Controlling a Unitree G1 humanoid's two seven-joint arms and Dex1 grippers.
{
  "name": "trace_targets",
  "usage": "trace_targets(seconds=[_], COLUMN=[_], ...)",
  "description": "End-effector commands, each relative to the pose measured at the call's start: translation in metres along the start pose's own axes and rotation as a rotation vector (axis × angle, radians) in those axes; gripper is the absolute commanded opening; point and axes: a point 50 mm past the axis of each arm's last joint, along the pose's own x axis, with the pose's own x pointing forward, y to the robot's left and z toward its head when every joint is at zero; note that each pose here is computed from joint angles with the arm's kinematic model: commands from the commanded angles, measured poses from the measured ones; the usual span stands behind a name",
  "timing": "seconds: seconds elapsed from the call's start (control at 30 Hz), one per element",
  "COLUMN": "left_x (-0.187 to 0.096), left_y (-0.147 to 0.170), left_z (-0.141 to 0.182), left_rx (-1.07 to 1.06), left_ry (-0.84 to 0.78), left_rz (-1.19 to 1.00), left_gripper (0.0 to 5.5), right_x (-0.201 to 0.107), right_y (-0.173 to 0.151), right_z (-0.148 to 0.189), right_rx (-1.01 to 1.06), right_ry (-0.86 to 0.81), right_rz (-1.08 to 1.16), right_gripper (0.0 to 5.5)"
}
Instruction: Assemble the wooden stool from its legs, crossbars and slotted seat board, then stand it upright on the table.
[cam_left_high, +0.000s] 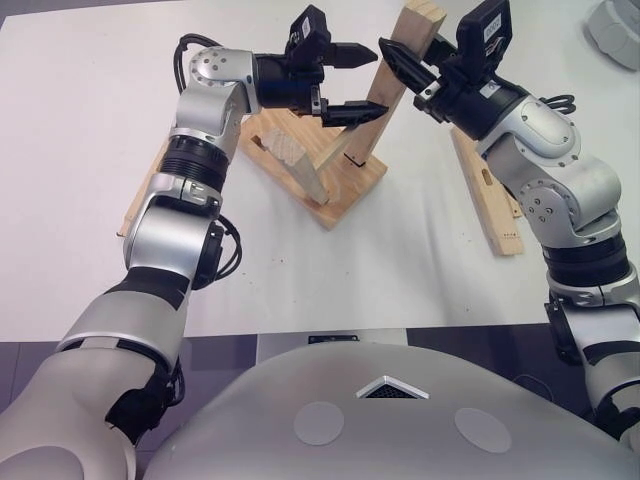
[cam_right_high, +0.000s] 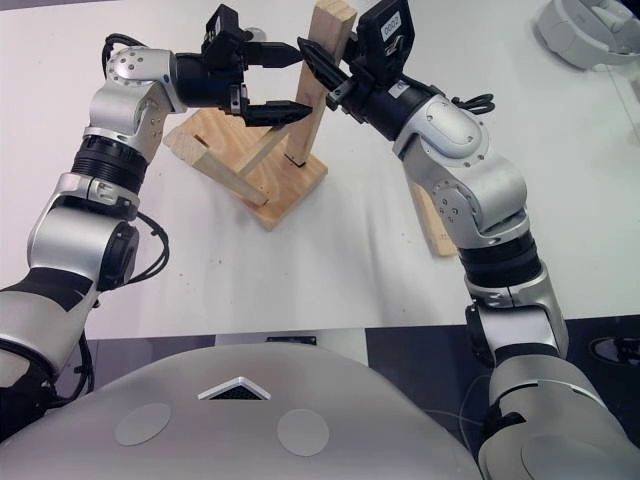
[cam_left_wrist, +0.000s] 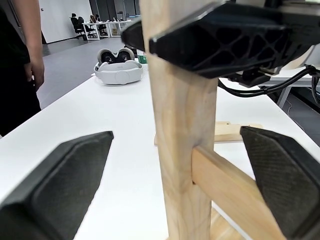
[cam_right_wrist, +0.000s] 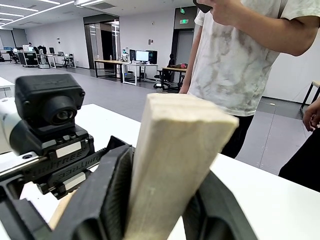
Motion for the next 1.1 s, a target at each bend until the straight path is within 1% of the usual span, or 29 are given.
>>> trace_targets(seconds=[0.03, 0.2, 0.3, 0.37, 0.43, 0.5, 0.57, 0.63, 0.7, 0.8, 0.87, 0.9, 0.97, 1.0, 1.03, 1.07, 1.1], left_x=[-0.028, -0.037, -0.038, -0.035, -0.034, -0.039, -0.054, -0.074, -0.091, -0.107, -0.116, -0.121, -0.137, -0.145, -0.152, -0.157, -0.158], left_y=[0.000, -0.002, -0.002, 0.001, 0.004, 0.004, 0.006, 0.008, 0.004, -0.010, -0.020, -0.025, -0.036, -0.041, -0.047, -0.053, -0.060], left_z=[-0.055, -0.071, -0.075, -0.058, -0.028, -0.003, 0.019, 0.038, 0.047, 0.038, 0.021, 0.009, -0.021, -0.034, -0.046, -0.057, -0.065], left_rx=[-0.146, -0.187, -0.185, -0.174, -0.142, -0.096, -0.036, 0.014, 0.037, 0.051, 0.044, 0.028, -0.014, -0.037, -0.051, -0.058, -0.053], left_ry=[0.243, 0.272, 0.278, 0.183, 0.046, -0.036, -0.105, -0.195, -0.276, -0.324, -0.308, -0.276, -0.157, -0.110, -0.058, -0.002, 0.048], left_rz=[0.152, 0.195, 0.217, 0.198, 0.142, 0.114, 0.158, 0.263, 0.364, 0.521, 0.701, 0.808, 1.039, 1.138, 1.221, 1.274, 1.302], left_gripper=[4.65, 4.65, 4.65, 4.65, 4.65, 4.65, 4.65, 4.65, 4.65, 4.65, 4.65, 4.65, 4.65, 4.65, 4.65, 4.65, 4.65], right_x=[-0.048, -0.052, -0.054, -0.054, -0.054, -0.056, -0.059, -0.064, -0.070, -0.078, -0.082, -0.081, -0.077, -0.076, -0.076, -0.075, -0.074], right_y=[-0.011, -0.015, -0.015, -0.014, -0.011, -0.007, -0.006, -0.003, 0.001, 0.009, 0.015, 0.017, 0.019, 0.019, 0.018, 0.016, 0.013], right_z=[-0.096, -0.097, -0.100, -0.103, -0.110, -0.116, -0.120, -0.122, -0.121, -0.120, -0.118, -0.115, -0.105, -0.102, -0.098, -0.094, -0.089], right_rx=[-0.539, -0.620, -0.584, -0.482, -0.324, -0.178, -0.061, 0.023, 0.100, 0.236, 0.275, 0.268, 0.269, 0.262, 0.267, 0.266, 0.272], right_ry=[0.696, 0.721, 0.729, 0.723, 0.708, 0.692, 0.678, 0.658, 0.637, 0.601, 0.578, 0.556, 0.480, 0.445, 0.411, 0.378, 0.346], right_rz=[0.018, 0.032, 0.027, -0.001, -0.026, -0.051, -0.087, -0.129, -0.167, -0.214, -0.208, -0.197, -0.192, -0.203, -0.219, -0.236, -0.250], right_gripper=[1.27, 1.27, 1.27, 1.27, 1.29, 1.29, 1.29, 1.29, 1.29, 1.29, 1.29, 1.29, 1.29, 1.66, 1.82, 2.04, 2.15])
